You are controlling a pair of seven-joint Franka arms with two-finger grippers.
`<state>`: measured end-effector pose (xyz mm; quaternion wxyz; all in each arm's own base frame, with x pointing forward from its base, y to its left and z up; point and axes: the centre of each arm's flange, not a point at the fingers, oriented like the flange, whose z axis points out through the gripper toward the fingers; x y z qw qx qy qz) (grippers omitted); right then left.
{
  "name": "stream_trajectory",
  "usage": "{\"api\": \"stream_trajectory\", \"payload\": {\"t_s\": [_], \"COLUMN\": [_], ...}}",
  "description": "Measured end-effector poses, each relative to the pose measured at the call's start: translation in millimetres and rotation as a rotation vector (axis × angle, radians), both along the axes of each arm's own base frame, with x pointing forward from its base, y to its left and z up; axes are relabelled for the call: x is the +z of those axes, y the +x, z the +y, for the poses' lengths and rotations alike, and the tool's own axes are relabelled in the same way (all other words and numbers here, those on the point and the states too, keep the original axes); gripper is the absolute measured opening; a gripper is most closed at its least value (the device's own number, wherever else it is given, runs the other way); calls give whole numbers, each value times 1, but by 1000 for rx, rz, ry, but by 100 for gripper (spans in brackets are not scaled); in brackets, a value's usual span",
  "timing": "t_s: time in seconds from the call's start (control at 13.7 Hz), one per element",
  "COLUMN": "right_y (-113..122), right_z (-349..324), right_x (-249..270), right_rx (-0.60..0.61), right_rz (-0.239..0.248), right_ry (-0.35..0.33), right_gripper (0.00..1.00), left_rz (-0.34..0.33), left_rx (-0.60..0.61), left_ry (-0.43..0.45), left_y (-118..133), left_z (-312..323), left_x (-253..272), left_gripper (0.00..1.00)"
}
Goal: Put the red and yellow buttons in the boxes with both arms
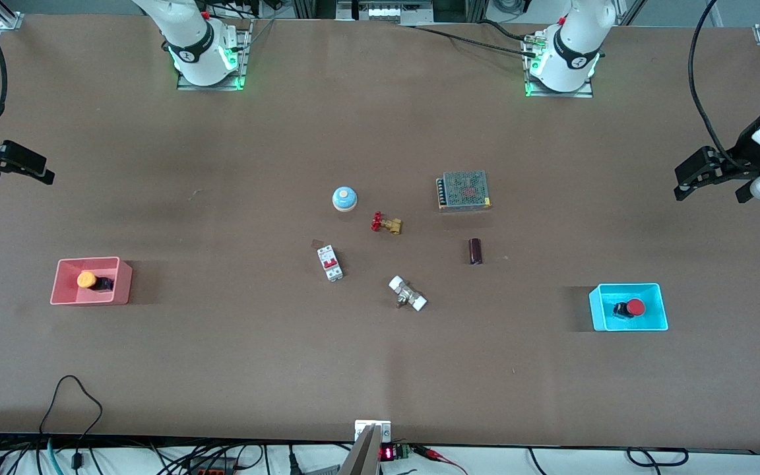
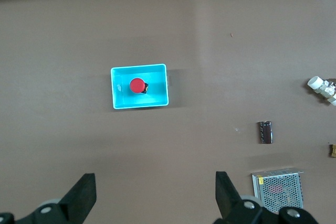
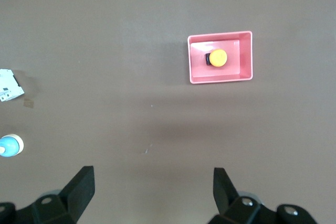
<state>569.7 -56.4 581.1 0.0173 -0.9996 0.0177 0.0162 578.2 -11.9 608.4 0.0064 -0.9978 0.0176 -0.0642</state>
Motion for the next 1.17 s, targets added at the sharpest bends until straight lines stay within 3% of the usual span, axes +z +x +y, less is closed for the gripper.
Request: {"api": "stream_trajectory", "payload": {"t_s": [0.44, 1.17], "right_y": [-9, -16], "right_z": [2, 8], "right_x": [5, 15], "right_rx": [-17, -3], "right_rz": [30, 30], "right_ry": [3, -12], "right_gripper": [100, 100], "left_rz": [1, 4], "left_rx": [-8, -11], "left_ry": [0, 5], "left_y": [0, -3], "left_z": [-4, -3], "left_x": [0, 3], "left_gripper": [100, 100]}}
